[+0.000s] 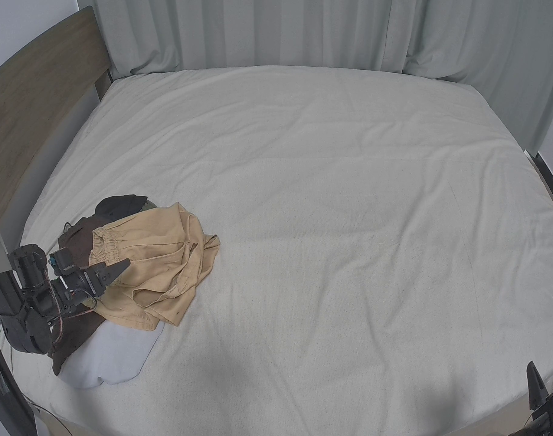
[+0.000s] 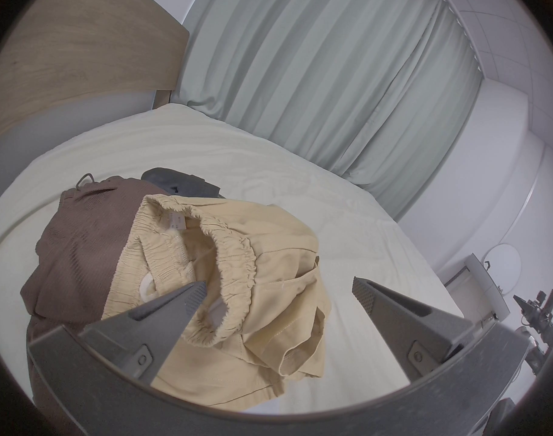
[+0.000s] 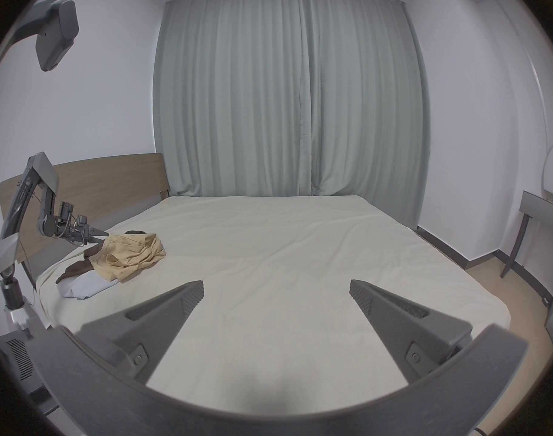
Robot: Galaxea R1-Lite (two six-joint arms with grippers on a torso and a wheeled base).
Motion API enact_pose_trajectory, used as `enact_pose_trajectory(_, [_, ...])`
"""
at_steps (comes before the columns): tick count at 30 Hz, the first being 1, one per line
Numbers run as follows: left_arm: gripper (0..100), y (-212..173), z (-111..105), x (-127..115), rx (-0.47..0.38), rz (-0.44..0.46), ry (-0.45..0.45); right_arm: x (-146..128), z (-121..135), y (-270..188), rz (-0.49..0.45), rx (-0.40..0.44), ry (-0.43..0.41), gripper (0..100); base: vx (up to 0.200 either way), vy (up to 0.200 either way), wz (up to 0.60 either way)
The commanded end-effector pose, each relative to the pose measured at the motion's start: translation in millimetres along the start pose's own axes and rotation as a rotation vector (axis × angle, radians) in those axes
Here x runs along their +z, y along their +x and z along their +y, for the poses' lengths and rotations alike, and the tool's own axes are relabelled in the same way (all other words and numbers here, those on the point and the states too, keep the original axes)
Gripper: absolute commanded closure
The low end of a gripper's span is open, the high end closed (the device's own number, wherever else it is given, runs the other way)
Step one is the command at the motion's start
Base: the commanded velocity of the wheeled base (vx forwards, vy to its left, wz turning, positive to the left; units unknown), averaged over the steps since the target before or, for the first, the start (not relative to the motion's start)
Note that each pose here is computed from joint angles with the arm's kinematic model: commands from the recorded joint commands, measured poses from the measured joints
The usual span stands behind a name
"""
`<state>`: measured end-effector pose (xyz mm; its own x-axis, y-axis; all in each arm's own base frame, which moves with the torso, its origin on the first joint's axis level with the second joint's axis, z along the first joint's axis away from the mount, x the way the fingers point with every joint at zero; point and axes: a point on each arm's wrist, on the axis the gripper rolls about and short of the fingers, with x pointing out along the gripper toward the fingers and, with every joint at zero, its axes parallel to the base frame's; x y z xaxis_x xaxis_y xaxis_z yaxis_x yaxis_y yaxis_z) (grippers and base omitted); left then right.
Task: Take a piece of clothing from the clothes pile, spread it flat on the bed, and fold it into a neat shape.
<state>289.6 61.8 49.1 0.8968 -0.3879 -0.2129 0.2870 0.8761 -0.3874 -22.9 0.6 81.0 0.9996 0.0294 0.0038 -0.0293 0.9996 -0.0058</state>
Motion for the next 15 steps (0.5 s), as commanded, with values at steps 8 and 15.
enact_pose_trajectory(8, [0, 3.2, -7.4, 3.7, -0.121, -0.030, -0.073, -5.2, 0.0, 0.1, 0.001, 0.001, 0.001, 0, 0.000, 0.000, 0.00])
enact_pose_trajectory(15, [0, 7.4, -8.0, 2.6, -0.130, -0.025, -0.072, -5.2, 0.0, 0.1, 0.001, 0.001, 0.000, 0, 0.000, 0.000, 0.00])
